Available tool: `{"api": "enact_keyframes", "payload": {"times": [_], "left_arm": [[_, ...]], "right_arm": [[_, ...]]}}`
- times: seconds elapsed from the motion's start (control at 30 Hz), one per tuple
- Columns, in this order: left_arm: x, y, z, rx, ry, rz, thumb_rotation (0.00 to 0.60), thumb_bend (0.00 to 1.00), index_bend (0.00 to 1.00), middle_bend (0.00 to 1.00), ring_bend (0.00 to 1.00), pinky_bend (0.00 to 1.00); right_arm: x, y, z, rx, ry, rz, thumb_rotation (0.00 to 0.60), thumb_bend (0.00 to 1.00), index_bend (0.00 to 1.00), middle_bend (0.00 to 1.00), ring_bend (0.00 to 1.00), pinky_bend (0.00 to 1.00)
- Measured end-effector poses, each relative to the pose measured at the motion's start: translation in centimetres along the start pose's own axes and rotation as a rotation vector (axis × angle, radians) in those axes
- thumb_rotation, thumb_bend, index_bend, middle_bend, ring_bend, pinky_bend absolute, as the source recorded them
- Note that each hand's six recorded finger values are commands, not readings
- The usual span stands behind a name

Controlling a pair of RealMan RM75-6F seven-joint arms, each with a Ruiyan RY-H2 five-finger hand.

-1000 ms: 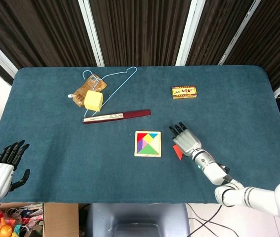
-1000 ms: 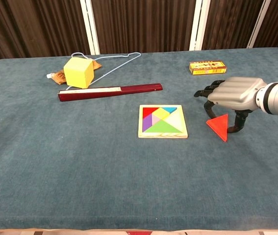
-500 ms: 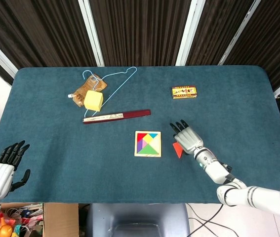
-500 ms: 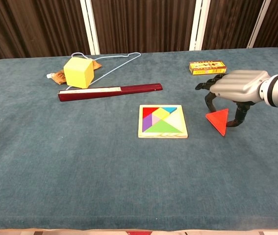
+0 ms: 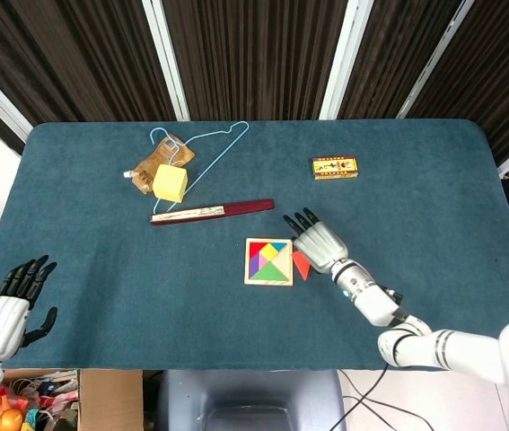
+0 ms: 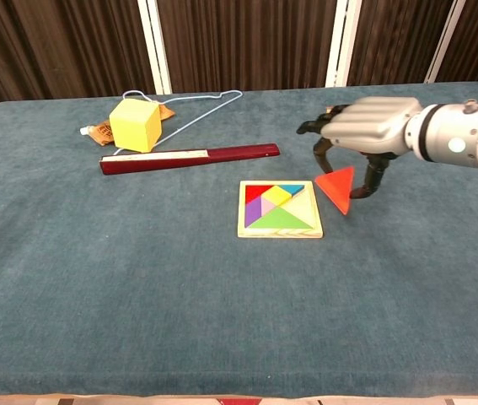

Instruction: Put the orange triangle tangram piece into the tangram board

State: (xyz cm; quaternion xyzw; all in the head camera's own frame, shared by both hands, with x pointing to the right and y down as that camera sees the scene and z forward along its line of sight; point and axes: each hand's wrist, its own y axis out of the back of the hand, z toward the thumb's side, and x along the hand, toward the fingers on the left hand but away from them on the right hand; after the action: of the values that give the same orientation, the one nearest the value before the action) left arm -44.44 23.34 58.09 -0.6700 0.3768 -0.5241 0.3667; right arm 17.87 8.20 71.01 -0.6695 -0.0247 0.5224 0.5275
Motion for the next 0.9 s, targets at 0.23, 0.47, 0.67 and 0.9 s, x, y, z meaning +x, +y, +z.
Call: {"api": "enact_keyframes", "payload": {"times": [0.23, 0.47, 0.67, 0.9], "left_arm": [[0.1, -0.2, -0.1, 0.001, 0.006, -0.008, 0.600, 0.48, 0.00, 0.00, 0.00, 0.12], [0.3, -0.5, -0.2, 0.012, 0.010, -0.015, 0.600, 0.48, 0.00, 0.00, 0.00, 0.12], [0.5, -0.6, -0.2, 0.014, 0.017, -0.017, 0.600, 0.48, 0.00, 0.00, 0.00, 0.12], [0.7, -0.5, -0.5, 0.011, 0.026, -0.016, 0.600, 0.48, 0.00, 0.00, 0.00, 0.12]], "right_arm": [[-1.2, 1.3, 2.2, 0.190, 0.049, -0.056, 0.600, 0.54, 0.65, 0.01, 0.00, 0.00], [-2.4, 0.6, 3.1, 0.196, 0.049, -0.039, 0.600, 0.54, 0.65, 0.01, 0.00, 0.00], [-3.2, 0.7, 4.2, 0.202, 0.068, -0.040, 0.600, 0.54, 0.65, 0.01, 0.00, 0.00], [-3.8, 0.7, 4.4, 0.227, 0.063, -0.042, 0.600, 0.54, 0.64, 0.01, 0.00, 0.00]]}}
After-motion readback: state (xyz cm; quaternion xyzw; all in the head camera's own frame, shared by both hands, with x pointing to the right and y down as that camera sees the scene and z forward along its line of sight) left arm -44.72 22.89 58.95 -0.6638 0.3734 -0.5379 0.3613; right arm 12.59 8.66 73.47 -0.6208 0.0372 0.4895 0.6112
